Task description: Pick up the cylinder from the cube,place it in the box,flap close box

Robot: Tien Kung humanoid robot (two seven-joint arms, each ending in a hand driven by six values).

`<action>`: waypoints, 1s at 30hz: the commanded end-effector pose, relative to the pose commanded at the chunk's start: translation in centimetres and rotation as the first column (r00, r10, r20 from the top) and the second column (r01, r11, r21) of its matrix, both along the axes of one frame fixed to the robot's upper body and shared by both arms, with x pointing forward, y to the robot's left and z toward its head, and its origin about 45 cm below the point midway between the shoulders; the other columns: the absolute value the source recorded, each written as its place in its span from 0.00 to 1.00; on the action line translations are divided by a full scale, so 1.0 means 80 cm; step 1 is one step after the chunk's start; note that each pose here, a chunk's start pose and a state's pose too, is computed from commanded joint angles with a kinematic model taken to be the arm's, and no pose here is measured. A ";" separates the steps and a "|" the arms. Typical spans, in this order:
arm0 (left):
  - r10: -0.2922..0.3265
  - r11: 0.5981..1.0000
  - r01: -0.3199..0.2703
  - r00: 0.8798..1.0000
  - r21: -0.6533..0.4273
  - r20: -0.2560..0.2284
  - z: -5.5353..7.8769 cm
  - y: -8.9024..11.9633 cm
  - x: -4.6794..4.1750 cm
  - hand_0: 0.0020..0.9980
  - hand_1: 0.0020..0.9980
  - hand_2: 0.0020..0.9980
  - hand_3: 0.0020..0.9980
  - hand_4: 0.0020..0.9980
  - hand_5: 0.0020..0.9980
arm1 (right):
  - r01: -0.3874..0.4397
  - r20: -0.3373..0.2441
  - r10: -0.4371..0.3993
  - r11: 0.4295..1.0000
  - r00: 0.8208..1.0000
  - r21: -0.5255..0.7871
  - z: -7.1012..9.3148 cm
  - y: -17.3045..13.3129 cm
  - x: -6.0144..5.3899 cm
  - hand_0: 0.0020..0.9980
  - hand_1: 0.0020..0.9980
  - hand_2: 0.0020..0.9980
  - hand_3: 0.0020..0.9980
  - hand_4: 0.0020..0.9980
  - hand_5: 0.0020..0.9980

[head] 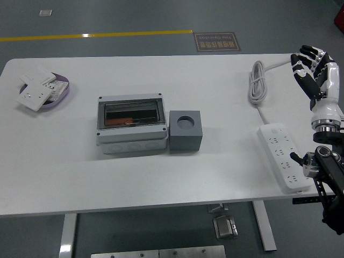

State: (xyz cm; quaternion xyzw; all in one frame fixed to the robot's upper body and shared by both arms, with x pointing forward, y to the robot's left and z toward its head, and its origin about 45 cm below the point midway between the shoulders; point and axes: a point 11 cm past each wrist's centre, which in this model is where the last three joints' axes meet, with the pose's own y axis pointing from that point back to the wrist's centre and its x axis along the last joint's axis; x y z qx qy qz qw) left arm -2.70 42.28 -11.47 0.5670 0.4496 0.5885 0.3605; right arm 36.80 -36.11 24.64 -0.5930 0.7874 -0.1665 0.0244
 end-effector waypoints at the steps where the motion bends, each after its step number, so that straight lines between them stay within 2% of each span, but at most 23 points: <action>1: -0.001 1.000 0.001 1.000 0.002 0.001 0.001 0.002 0.001 0.57 0.60 0.55 0.58 0.58 0.32 | -0.004 0.001 0.004 1.000 1.000 0.001 0.000 0.002 0.000 0.77 0.69 0.67 0.63 0.78 0.25; 13: -0.007 1.000 0.007 1.000 0.013 -0.003 0.004 0.011 0.000 0.58 0.60 0.55 0.58 0.58 0.32 | -0.023 -0.019 0.023 1.000 1.000 0.008 -0.009 0.011 0.000 0.76 0.68 0.66 0.63 0.79 0.26; 22: -0.001 1.000 0.001 1.000 0.004 -0.005 0.002 0.006 -0.001 0.57 0.60 0.55 0.58 0.58 0.32 | -0.025 -0.010 0.025 1.000 1.000 0.003 -0.004 0.012 0.002 0.75 0.68 0.66 0.63 0.80 0.26; 28: 0.010 1.000 -0.010 1.000 -0.005 -0.008 -0.001 -0.003 -0.007 0.57 0.60 0.55 0.58 0.58 0.32 | -0.037 0.005 0.037 0.999 0.999 -0.002 0.002 0.016 0.006 0.75 0.68 0.65 0.63 0.80 0.26; 29: 0.013 1.000 -0.013 1.000 -0.007 -0.008 -0.001 -0.004 -0.008 0.57 0.60 0.55 0.58 0.58 0.32 | -0.037 0.009 0.037 0.999 0.999 -0.001 0.003 0.016 0.006 0.75 0.68 0.65 0.62 0.79 0.22; 30: 0.014 1.000 -0.014 1.000 -0.009 -0.009 -0.002 -0.006 -0.009 0.57 0.60 0.55 0.58 0.58 0.32 | -0.036 0.013 0.036 0.999 0.999 0.001 0.004 0.016 0.006 0.75 0.68 0.65 0.62 0.79 0.22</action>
